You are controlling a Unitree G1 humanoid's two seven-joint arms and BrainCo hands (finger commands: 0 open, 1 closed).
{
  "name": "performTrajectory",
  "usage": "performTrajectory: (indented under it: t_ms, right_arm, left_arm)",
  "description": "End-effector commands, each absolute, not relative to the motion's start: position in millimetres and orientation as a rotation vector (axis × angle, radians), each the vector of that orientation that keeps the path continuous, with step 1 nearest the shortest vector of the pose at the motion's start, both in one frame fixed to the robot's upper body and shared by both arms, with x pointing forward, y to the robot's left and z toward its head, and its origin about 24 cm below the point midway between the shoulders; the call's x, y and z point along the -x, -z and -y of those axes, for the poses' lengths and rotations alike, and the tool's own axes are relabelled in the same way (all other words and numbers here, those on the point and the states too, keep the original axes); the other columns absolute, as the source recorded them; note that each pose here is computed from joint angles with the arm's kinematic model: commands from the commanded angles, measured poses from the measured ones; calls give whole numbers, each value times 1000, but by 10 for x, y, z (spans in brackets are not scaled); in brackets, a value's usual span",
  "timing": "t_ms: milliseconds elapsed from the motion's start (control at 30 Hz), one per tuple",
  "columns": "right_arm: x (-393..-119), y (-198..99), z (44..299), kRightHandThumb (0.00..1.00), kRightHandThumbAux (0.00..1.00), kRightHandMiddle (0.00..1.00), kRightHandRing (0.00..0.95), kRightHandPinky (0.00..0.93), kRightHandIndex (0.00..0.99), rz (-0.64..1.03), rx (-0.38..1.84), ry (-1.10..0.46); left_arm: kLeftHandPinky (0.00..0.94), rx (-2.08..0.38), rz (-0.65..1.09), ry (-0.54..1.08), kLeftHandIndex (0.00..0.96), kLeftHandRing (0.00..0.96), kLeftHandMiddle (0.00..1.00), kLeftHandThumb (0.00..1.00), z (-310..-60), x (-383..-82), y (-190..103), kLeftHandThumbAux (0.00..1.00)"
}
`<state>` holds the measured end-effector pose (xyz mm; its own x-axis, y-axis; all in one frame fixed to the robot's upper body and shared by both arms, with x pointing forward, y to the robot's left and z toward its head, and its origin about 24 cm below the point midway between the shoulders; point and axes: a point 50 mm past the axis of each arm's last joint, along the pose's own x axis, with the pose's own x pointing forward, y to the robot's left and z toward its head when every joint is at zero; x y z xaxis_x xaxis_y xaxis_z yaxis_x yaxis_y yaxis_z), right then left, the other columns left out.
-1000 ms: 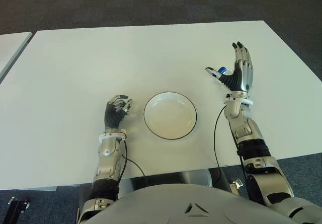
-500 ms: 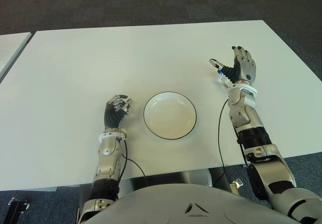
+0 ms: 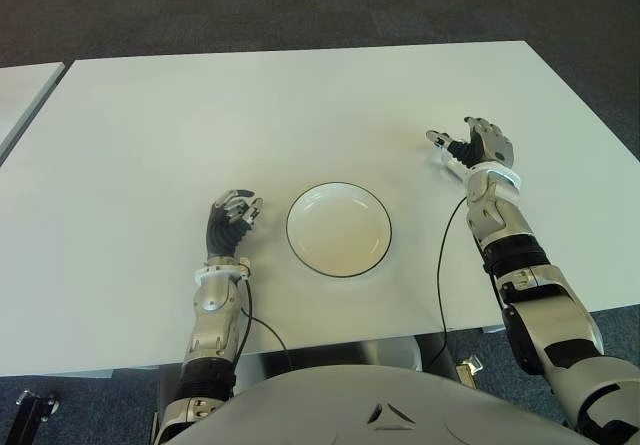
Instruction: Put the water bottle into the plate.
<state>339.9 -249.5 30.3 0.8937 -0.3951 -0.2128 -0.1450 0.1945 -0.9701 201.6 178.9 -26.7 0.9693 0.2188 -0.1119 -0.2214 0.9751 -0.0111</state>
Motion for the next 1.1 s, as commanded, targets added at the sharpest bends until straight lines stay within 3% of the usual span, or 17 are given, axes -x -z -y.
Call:
performTrajectory:
  t_ms: [33, 567, 1100]
  right_arm:
    - [-3354, -116, 2508, 593, 114, 0, 0, 0, 0, -540, 1422, 124]
    - [-3096, 260, 2624, 598, 136, 0, 0, 0, 0, -772, 1517, -30]
    - [-2981, 395, 2573, 597, 188, 0, 0, 0, 0, -942, 1530, -94]
  left_arm:
    - [735, 14, -160, -241, 434, 735, 745, 705, -1781, -1956, 343, 720]
    - [733, 28, -162, -246, 433, 733, 742, 704, -1791, -1948, 336, 721]
    - [734, 47, -160, -245, 433, 732, 738, 704, -1797, -1953, 334, 721]
